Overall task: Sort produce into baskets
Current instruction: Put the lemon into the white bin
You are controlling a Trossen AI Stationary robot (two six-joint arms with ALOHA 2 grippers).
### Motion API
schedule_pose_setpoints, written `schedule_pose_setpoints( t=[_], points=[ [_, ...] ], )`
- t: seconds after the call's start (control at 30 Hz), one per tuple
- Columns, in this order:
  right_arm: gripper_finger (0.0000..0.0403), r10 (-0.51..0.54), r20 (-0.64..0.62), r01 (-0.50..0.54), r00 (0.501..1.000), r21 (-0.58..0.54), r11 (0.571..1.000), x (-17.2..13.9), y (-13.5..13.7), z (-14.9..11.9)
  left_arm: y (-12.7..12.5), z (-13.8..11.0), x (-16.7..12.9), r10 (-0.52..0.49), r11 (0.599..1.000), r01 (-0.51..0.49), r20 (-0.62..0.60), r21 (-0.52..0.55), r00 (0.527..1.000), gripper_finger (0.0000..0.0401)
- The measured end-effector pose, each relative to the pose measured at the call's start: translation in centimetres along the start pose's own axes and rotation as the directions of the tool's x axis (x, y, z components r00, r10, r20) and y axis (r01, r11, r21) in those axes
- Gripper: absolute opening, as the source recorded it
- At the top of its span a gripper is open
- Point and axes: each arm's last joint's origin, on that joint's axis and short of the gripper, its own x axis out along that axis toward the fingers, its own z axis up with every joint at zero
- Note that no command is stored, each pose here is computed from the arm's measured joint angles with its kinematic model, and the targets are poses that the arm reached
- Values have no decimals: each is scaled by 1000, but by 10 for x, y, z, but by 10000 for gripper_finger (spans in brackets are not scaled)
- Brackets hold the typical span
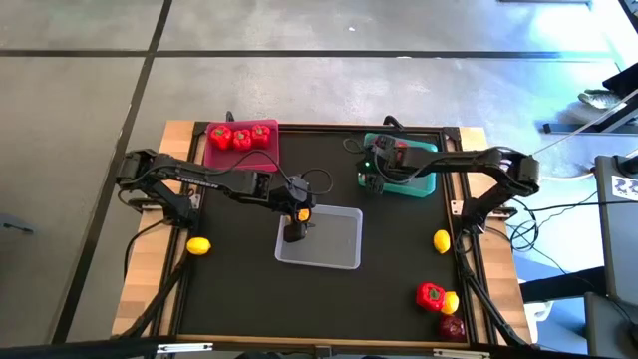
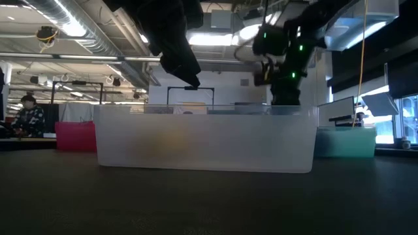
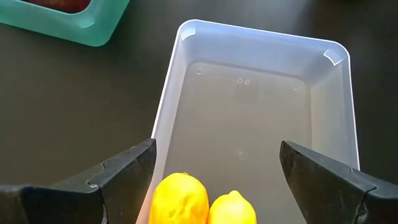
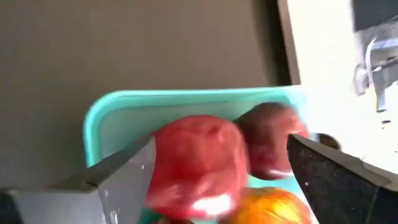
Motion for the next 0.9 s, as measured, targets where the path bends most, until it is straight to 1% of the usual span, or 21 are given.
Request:
schedule_pose_setpoints(
  t=[0.1,0.2,0.27,0.37,0.43,0.53,0.6,0.67,0.8,0.9],
  points=[
    [353,-23,29,24,999,-13,1000,-23,-3,7,0,0,0,0,1000,0,0,3,1000,337],
    [348,-9,52,8,999,11,1000,-50,-7,13,0,0,0,0,1000,0,0,3,1000,337],
    [347,41,56,-43,998,32,999,-71,-7,14,0,0,0,1,1000,-1,-1,2,1000,337],
    [347,184,55,-187,981,69,980,-105,0,12,0,0,0,1,1000,-1,-1,-1,1000,337],
    [347,312,47,-315,949,80,946,-125,9,7,0,0,0,0,1000,0,-1,-1,1000,337],
    [347,506,24,-506,862,91,858,-151,27,-4,-1,0,0,0,1000,0,-1,-9,1000,337],
    [347,572,6,-569,820,115,815,-166,39,-11,-1,0,0,0,1000,0,-1,-12,1000,337],
    [347,590,-5,-585,807,128,801,-178,52,-17,-1,-1,1,0,1000,0,-3,-11,1000,337],
    [347,575,-41,-566,817,139,813,-198,76,-30,0,-2,1,1,1000,-1,-7,-21,1000,337],
    [347,552,-92,-535,829,160,829,-208,87,-43,0,-2,1,1,1000,-1,-4,-21,1000,337]
  ],
)
